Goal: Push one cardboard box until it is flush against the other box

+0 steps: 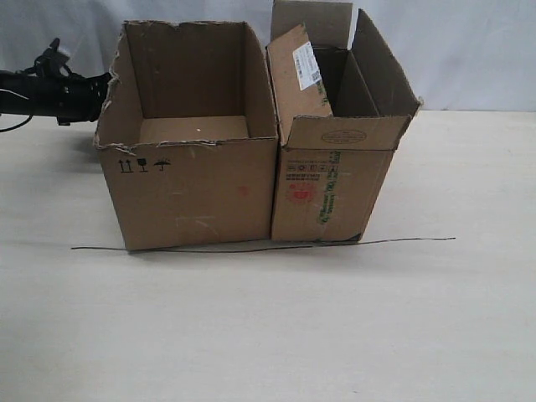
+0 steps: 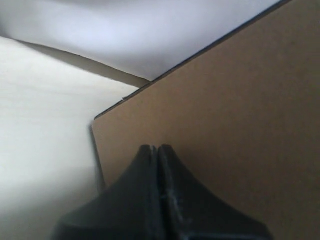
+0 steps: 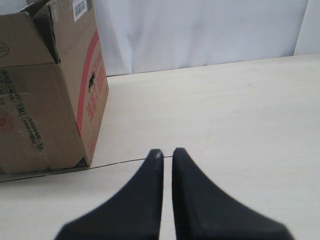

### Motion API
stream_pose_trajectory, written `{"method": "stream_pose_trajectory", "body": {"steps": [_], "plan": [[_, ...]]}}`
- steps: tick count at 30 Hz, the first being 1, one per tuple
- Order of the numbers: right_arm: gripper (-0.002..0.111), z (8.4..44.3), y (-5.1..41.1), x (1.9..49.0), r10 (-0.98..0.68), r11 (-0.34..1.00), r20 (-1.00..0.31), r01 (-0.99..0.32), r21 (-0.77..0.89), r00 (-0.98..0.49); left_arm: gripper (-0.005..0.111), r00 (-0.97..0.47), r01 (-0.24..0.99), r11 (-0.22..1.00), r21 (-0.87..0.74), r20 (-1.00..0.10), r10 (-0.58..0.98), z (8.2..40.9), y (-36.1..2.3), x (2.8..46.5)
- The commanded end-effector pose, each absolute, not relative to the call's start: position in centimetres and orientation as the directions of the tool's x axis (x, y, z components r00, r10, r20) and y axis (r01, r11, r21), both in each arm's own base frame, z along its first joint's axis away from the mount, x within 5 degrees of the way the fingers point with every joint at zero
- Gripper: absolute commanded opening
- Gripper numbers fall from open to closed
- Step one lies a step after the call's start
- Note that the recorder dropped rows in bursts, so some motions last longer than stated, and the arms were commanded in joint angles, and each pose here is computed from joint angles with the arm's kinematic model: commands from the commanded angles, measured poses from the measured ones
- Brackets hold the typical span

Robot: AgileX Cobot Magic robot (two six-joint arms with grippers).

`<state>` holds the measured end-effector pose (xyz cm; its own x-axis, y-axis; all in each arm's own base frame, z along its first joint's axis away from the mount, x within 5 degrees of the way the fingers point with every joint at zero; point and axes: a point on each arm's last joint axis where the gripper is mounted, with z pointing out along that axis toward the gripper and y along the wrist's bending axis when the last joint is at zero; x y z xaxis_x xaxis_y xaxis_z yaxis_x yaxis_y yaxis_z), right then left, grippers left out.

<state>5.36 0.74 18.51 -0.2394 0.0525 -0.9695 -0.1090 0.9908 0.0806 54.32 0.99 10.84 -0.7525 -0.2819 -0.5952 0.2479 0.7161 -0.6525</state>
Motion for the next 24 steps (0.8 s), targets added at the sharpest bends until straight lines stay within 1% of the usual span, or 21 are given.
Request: {"method": "stream_pose_trajectory", "body": {"steps": [1,7,14,17,20,22,23,24], "plan": [[0.005,18.4,0.8,5.3,0.054,0.990,-0.970,-0.112,0.082,-0.239,0.000,-0.763,0.265,0.703,-0.660,-0.589,-0.265,11.2,0.9,54.2],[0.005,18.4,0.8,5.3,0.054,0.990,-0.970,-0.112,0.082,-0.239,0.000,-0.796,0.254,0.675,-0.692,-0.546,-0.261,11.2,1.1,53.7],[0.005,18.4,0.8,5.3,0.054,0.990,-0.970,-0.112,0.082,-0.239,0.000,-0.802,0.257,0.665,-0.701,-0.539,-0.258,11.3,1.0,53.6],[0.005,18.4,0.8,5.3,0.054,0.990,-0.970,-0.112,0.082,-0.239,0.000,-0.831,0.244,0.625,-0.741,-0.492,-0.260,11.7,0.9,53.2],[0.005,18.4,0.8,5.3,0.054,0.990,-0.970,-0.112,0.082,-0.239,0.000,-0.836,0.226,0.619,-0.752,-0.476,-0.273,11.9,0.9,53.2],[0.005,18.4,0.8,5.3,0.054,0.990,-0.970,-0.112,0.082,-0.239,0.000,-0.810,0.225,0.641,-0.734,-0.506,-0.295,13.0,2.3,53.3],[0.005,18.4,0.8,5.3,0.054,0.990,-0.970,-0.112,0.082,-0.239,0.000,-0.774,0.212,0.663,-0.718,-0.537,-0.334,14.7,4.8,53.2],[0.005,18.4,0.8,5.3,0.054,0.990,-0.970,-0.112,0.082,-0.239,0.000,-0.758,0.208,0.669,-0.713,-0.550,-0.350,15.6,5.9,53.0]]}}
